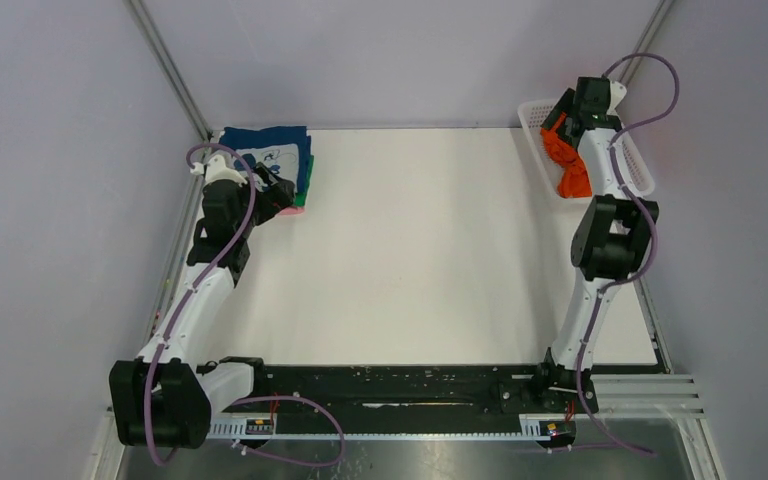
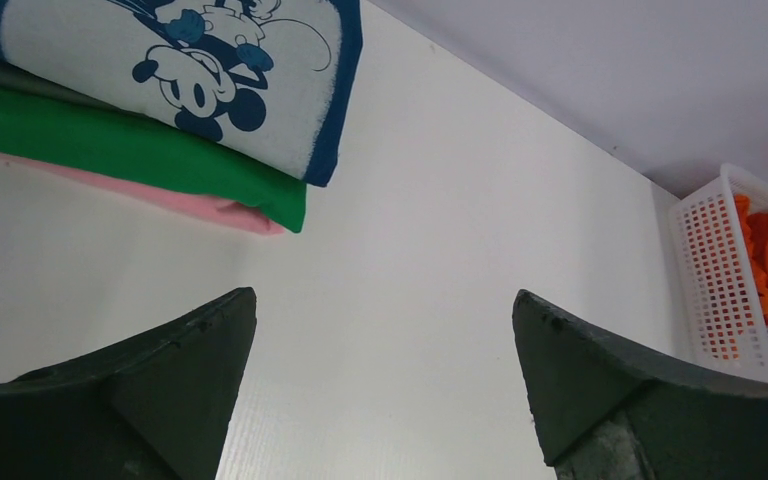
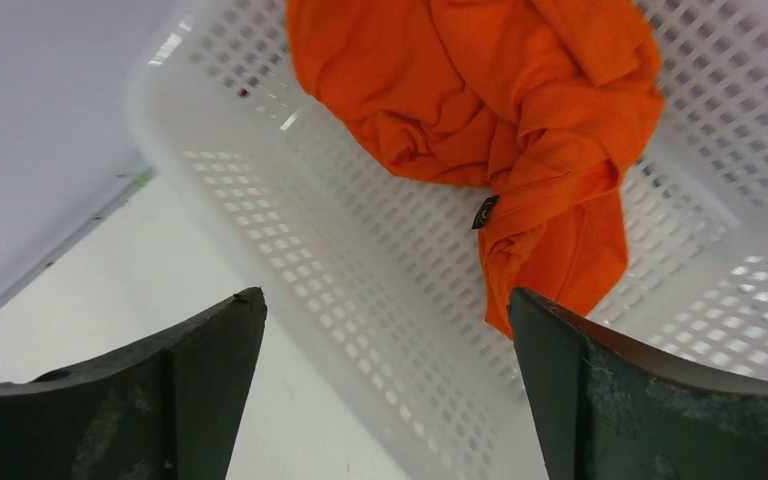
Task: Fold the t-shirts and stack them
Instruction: Grab crumpled tshirt from bin with the right arm
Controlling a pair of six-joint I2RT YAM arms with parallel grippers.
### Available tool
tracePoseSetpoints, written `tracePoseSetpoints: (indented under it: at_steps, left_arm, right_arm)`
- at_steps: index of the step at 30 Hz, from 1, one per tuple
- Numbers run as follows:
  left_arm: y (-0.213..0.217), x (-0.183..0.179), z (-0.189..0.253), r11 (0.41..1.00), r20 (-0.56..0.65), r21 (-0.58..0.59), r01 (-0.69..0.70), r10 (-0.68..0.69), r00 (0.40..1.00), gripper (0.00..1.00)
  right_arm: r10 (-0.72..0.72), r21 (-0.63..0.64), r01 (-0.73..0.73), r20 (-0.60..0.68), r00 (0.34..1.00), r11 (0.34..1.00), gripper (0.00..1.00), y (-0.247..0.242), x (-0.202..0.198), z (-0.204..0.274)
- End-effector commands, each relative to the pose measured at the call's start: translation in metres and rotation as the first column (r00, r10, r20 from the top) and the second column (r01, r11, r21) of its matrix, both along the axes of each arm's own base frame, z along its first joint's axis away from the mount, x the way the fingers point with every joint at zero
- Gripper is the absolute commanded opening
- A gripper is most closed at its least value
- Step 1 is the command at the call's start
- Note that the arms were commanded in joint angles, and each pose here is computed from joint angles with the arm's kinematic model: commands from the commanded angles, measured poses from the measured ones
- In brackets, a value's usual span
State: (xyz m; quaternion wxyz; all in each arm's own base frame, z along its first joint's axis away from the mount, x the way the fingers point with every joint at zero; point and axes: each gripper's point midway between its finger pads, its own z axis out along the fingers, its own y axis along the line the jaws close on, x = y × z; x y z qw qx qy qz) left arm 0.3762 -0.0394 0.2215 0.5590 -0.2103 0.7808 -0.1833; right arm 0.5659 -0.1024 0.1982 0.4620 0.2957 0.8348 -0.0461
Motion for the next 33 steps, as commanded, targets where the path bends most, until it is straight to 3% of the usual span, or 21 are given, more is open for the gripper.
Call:
tracePoseSetpoints:
  at_steps: [1,7,14,17,20,22,26,28,29,30,31,32,33]
  left_arm:
    - [-0.011,0.002,0.012,0.997,0.038,-0.062,0.039,-0.036,0.999,0.99]
    - [-0.011,0.004,0.01,0.996,0.015,-0.084,0.023,-0.022,1.0,0.99]
    - [-0.013,0.009,0.009,0.993,0.007,-0.116,0.021,-0.021,1.0,0.99]
    - [-0.016,0.014,0.009,0.991,0.007,-0.132,0.029,-0.028,1.0,0.99]
    - [-0.019,0.02,0.01,0.989,0.001,-0.143,0.04,-0.04,0.999,0.99]
    - [-0.02,0.023,0.012,0.988,0.0,-0.145,0.046,-0.047,0.999,0.99]
    - [-0.018,0.024,0.016,0.99,-0.001,-0.139,0.036,-0.037,0.999,0.99]
    - [-0.018,0.025,0.016,0.99,-0.001,-0.138,0.031,-0.032,0.999,0.99]
    - [-0.018,0.025,0.017,0.99,0.0,-0.14,0.032,-0.032,0.999,0.99]
    - [-0.018,0.025,0.018,0.99,0.0,-0.141,0.032,-0.032,0.999,0.99]
    - [-0.019,0.025,0.018,0.989,0.001,-0.141,0.035,-0.036,0.999,0.99]
    - [-0.018,0.024,0.02,0.989,0.003,-0.142,0.034,-0.034,0.999,0.99]
    - [-0.018,0.024,0.021,0.989,0.006,-0.143,0.034,-0.034,0.999,0.99]
  right_arm:
    - [-0.149,0.103,0.158,-0.088,0.985,0.982,1.0,-0.026,0.012,-0.045]
    - [-0.343,0.203,0.355,-0.093,0.935,0.913,0.99,-0.053,0.034,-0.082]
    - [-0.533,0.297,0.53,-0.078,0.842,0.794,0.99,-0.06,0.029,-0.096]
    - [-0.546,0.397,0.534,-0.094,0.832,0.746,1.0,-0.038,0.026,-0.104]
    - [-0.581,0.412,0.571,-0.113,0.806,0.711,0.99,-0.029,0.022,-0.123]
    - [-0.588,0.411,0.609,-0.194,0.785,0.678,0.99,-0.029,0.021,-0.158]
    - [-0.582,0.382,0.624,-0.234,0.779,0.682,0.99,-0.031,0.028,-0.17]
    - [-0.612,0.402,0.632,-0.196,0.766,0.663,0.9,-0.036,0.035,-0.167]
    - [-0.622,0.411,0.63,-0.173,0.764,0.659,0.8,-0.038,0.039,-0.164]
    - [-0.629,0.411,0.629,-0.155,0.762,0.66,0.64,-0.041,0.041,-0.163]
    - [-0.637,0.412,0.627,-0.134,0.76,0.661,0.42,-0.044,0.043,-0.159]
    - [-0.642,0.416,0.624,-0.117,0.758,0.661,0.11,-0.045,0.045,-0.155]
    - [-0.646,0.421,0.619,-0.096,0.758,0.663,0.0,-0.047,0.046,-0.15]
